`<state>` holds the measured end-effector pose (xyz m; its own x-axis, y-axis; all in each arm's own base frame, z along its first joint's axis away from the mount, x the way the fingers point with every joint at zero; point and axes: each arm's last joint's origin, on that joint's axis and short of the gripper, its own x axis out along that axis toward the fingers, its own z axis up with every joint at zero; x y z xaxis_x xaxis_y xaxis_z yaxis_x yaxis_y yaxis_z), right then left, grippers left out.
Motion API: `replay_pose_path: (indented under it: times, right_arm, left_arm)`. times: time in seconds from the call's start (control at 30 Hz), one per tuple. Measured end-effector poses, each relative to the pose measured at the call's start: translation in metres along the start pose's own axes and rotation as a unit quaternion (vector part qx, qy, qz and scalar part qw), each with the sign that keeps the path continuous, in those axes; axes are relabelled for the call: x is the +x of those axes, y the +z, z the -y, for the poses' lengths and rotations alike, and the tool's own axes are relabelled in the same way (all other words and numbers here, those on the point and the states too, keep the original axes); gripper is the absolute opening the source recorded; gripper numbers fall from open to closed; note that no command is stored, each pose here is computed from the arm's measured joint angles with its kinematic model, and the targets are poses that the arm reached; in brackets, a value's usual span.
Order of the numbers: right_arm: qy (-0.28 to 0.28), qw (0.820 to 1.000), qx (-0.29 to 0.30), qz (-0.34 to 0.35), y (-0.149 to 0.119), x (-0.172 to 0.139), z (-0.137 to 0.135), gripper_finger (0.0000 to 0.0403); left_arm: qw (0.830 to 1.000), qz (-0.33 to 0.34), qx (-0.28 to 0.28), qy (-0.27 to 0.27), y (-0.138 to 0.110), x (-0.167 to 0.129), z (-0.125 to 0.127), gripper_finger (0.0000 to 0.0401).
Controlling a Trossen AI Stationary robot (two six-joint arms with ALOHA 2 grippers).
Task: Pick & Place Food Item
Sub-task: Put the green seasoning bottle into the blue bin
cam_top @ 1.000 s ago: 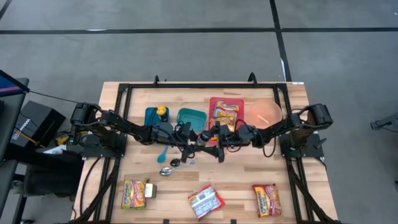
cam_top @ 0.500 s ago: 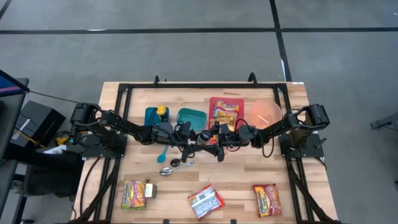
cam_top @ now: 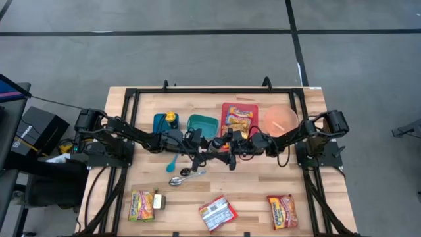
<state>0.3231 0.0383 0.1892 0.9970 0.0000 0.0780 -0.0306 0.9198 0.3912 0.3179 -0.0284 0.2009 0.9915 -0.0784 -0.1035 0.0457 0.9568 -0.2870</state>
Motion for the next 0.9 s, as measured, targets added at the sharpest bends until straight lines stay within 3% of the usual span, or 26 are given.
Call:
replay_pose_path:
  times: [0.67,0.9]
  right_arm:
    - [-0.015,1.000,-0.001,-0.002,-0.0014,-0.0003,-0.0002,0.0181]
    - [-0.015,1.000,-0.001,-0.003,-0.0016,-0.0003,-0.0001,0.0186]
  left_arm:
    - [1.000,-0.001,0.000,0.001,-0.0002,0.0000,-0.0001,0.0167]
    - [1.000,0.000,0.000,0.000,-0.0001,0.0000,-0.0001,0.0167]
